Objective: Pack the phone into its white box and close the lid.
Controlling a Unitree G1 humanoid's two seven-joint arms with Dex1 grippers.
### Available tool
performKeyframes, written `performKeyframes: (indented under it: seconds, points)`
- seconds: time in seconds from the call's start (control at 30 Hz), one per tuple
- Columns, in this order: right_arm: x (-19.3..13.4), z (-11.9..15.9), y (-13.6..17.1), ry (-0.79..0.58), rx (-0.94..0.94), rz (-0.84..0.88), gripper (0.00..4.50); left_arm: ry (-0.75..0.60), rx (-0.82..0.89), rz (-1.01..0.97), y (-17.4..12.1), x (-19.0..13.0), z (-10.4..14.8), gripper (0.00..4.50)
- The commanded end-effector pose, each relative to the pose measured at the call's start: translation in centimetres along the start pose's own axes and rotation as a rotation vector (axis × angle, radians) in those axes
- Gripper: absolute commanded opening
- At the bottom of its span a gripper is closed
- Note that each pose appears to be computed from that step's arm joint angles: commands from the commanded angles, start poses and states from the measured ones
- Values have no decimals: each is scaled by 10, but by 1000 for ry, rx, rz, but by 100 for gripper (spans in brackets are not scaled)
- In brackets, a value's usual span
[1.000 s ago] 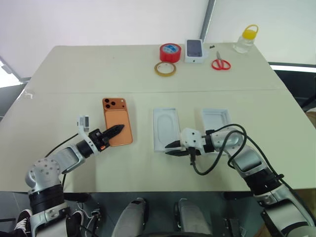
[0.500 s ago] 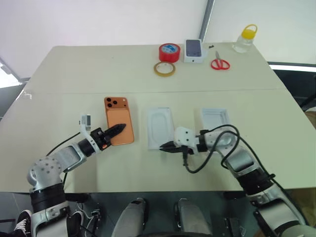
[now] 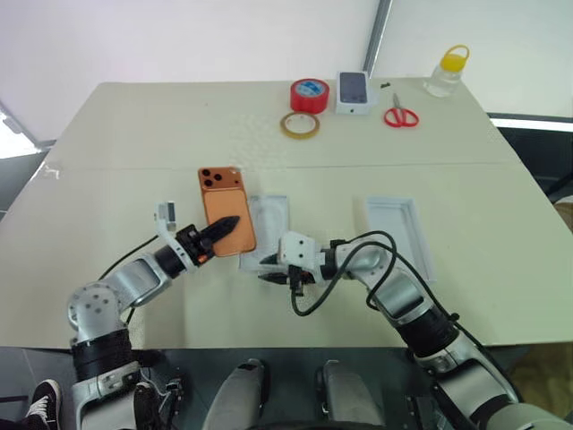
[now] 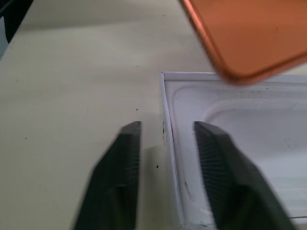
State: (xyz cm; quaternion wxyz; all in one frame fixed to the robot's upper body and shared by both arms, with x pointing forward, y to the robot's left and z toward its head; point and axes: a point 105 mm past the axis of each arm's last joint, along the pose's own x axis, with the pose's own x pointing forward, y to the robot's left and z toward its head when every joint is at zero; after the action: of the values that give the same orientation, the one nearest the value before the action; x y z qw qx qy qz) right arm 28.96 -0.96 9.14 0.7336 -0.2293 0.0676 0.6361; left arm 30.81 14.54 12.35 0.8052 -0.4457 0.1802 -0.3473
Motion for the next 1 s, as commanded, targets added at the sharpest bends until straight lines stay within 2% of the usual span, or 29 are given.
performKeyframes:
  seconds: [0.03,0.1,0.27,0.57,0.63,0.67,0.7,0.73,0.87,1.0]
  points:
    - [-28,36,-18,-139,-4,-14,281,-6,53,-52,-14,9,7,22]
    - [-43,39,-29,-164,31,-40,281,-1,54,-56,-13,13,9,22]
    - [-79,2,-64,-26,22,-185,281,75,40,-54,-10,29,-5,22]
    - [-93,-11,-73,-2,10,-263,281,124,30,-43,-4,31,-8,22]
    - [-91,-11,-73,-7,8,-269,285,136,37,-38,-3,32,-9,102]
    - [-89,-10,-73,-9,7,-271,285,135,39,-35,-2,32,-9,125]
    - [-89,-10,-73,-10,4,-271,285,135,34,-39,-3,32,-8,185]
    - [-88,-9,-73,-13,2,-271,285,135,32,-43,-3,31,-7,222]
    - [-86,-9,-75,-12,-5,-275,285,147,38,-30,-2,29,-4,431]
    - [-83,-6,-76,-21,-14,-274,285,151,85,-9,-2,24,1,431]
